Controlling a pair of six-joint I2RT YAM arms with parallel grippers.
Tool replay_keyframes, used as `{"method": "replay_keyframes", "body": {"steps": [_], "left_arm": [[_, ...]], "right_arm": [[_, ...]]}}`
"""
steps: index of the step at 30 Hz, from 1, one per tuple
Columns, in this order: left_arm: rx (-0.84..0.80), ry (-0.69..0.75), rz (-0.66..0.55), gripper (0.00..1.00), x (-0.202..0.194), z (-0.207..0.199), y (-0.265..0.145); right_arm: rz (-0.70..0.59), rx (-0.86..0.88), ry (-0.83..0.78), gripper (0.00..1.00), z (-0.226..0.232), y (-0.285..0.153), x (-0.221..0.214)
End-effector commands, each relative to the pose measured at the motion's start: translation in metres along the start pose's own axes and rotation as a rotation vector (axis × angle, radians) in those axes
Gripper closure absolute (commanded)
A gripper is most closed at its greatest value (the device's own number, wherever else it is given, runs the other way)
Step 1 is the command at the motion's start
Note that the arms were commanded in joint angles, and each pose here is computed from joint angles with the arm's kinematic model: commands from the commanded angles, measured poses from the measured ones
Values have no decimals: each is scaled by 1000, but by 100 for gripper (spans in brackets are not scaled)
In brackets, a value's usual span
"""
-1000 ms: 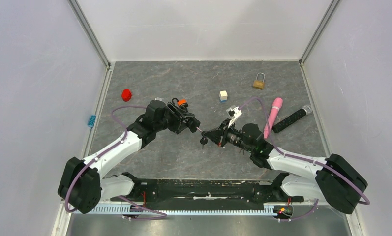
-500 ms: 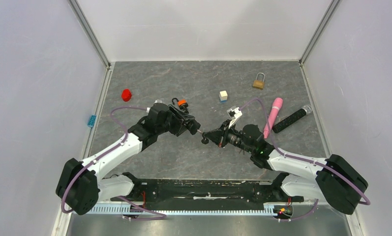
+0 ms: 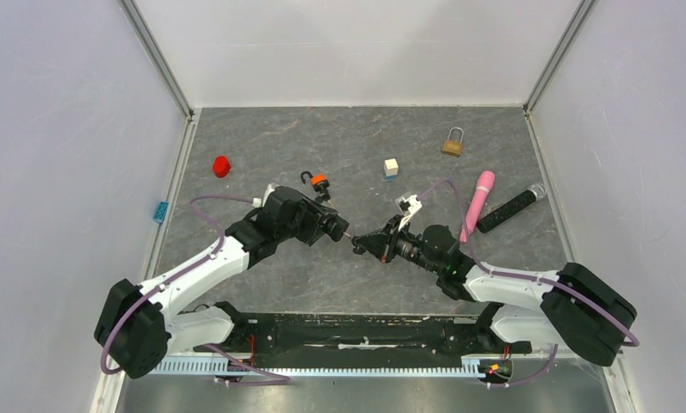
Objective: Unlock with the key
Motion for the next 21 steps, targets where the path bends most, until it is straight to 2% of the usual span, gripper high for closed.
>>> {"method": "replay_keyframes", "body": {"steps": [1,14,21], "left_arm": [[-123,-88,48,98,-15,-37,-19],[-136,-114,96,98,-39,-39,-18],[-171,-92,140,98,-56,-46,-19]], "right_arm": [[-161,18,-16,100,6,6,20],[-272,-7,-48,100,5,9,26],[-279,-8,-62,100,4,20,29]]}}
Point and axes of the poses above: each gripper's point midway between its finger pads, its own y axis out along the fingers, its own z axis along the line the jaws close on, x = y × z, the point moved 6 cm from there along -y, back along the fingers, and after that the axes turned 10 degrees about -y, right-handed, at the moved point
